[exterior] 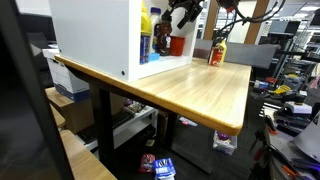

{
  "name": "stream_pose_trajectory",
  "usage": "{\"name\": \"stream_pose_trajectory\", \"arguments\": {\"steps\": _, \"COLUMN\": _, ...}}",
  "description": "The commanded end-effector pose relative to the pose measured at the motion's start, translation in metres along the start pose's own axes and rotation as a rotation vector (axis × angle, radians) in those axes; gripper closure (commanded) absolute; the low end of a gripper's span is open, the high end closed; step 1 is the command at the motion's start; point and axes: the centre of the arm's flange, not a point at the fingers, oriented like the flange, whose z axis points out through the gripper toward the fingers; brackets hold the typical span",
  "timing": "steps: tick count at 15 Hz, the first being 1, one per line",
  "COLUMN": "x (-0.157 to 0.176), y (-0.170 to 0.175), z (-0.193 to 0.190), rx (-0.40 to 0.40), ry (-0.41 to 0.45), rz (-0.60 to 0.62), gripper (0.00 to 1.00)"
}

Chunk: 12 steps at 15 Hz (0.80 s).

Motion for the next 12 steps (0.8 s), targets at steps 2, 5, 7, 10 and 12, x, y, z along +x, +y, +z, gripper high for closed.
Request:
{"name": "stream_pose_trajectory", "arguments": {"steps": 2, "x": 0.009, "y": 0.009, "z": 0.009, "rx": -0.008, "ry": -0.005, "rz": -0.096, "gripper": 0.0}}
{"name": "stream_pose_trajectory", "arguments": {"steps": 5, "x": 0.013, "y": 0.014, "z": 0.012, "rx": 0.01, "ry": 0.001, "rz": -0.119, "gripper": 0.0}}
{"name": "stream_pose_trajectory", "arguments": {"steps": 7, "x": 0.015, "y": 0.014, "z": 0.013, "rx": 0.03, "ry": 0.008, "rz": -0.145, "gripper": 0.0}}
{"name": "stream_pose_trajectory", "arguments": {"steps": 10, "x": 0.019, "y": 0.012, "z": 0.015, "rx": 0.052, "ry": 0.018, "rz": -0.182, "gripper": 0.0}}
{"name": "stream_pose_trajectory", "arguments": {"steps": 12, "x": 0.019, "y": 0.006, "z": 0.015, "rx": 0.064, "ry": 0.019, "rz": -0.202, "gripper": 0.0}}
